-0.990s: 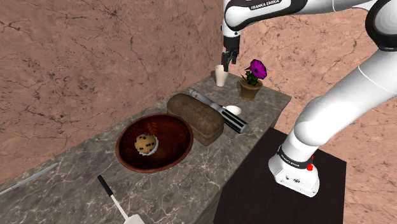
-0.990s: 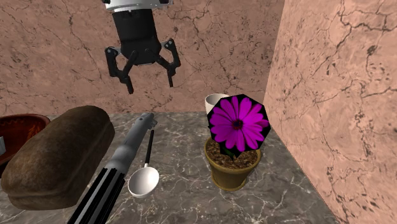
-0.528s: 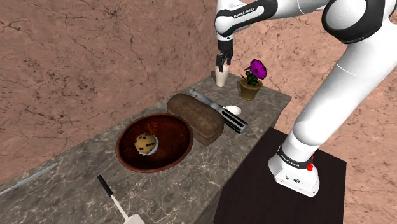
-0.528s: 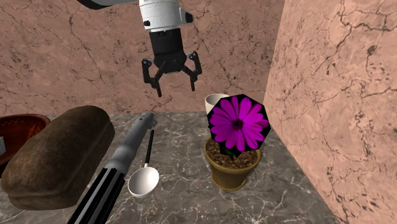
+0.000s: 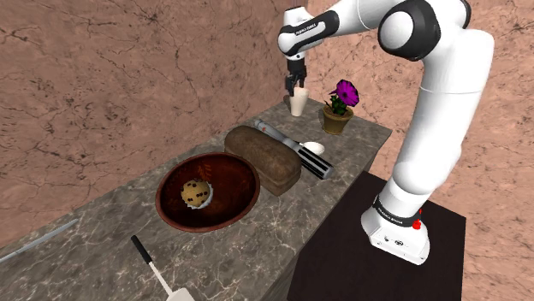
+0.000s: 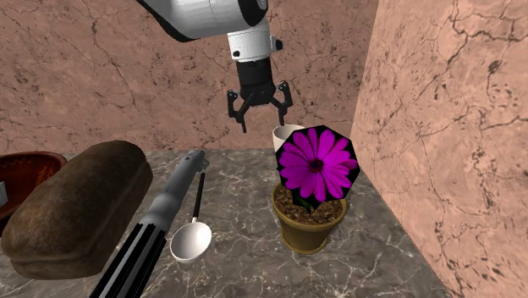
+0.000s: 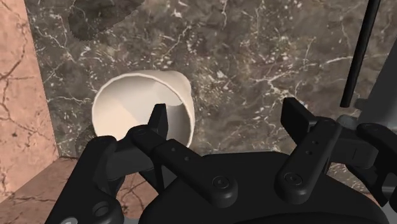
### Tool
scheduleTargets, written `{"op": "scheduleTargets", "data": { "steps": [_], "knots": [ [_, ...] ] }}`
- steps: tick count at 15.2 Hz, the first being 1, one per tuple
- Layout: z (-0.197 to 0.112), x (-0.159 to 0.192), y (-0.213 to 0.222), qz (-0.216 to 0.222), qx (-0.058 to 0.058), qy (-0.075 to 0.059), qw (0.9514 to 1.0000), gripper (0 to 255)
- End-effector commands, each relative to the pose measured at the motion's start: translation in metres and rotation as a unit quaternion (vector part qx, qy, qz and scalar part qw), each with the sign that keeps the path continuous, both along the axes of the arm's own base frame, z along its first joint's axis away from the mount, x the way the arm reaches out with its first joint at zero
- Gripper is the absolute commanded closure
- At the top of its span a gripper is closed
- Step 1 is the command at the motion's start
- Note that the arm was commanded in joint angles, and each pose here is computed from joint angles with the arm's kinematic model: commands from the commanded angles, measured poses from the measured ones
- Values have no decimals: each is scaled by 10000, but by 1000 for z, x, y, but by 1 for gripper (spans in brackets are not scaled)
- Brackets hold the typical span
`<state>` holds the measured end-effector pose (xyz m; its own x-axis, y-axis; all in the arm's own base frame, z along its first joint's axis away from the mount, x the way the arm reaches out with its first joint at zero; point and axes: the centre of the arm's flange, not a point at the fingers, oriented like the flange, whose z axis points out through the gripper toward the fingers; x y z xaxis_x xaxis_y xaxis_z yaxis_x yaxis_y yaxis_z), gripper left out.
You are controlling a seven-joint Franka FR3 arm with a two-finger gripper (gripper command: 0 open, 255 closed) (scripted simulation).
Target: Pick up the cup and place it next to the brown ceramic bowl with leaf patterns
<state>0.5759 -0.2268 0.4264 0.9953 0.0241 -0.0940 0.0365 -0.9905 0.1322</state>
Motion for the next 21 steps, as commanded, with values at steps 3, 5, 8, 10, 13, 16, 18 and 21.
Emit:
{"op": "scheduleTargets", "data": {
  "steps": [3,5,8,10,13,16,18,21],
  "knots": [
    [-21,31,-28,-52,-39,34,10000,0],
    [-32,30,-29,-52,-39,34,10000,0],
    [-47,29,-32,-52,-39,34,10000,0],
    [-61,27,-34,-52,-39,34,10000,0],
    [-61,27,-34,-52,-39,34,10000,0],
    [-61,27,-34,-52,-39,34,10000,0],
    [-61,27,-34,-52,-39,34,10000,0],
    [-61,27,-34,-52,-39,34,10000,255]
  ]
}}
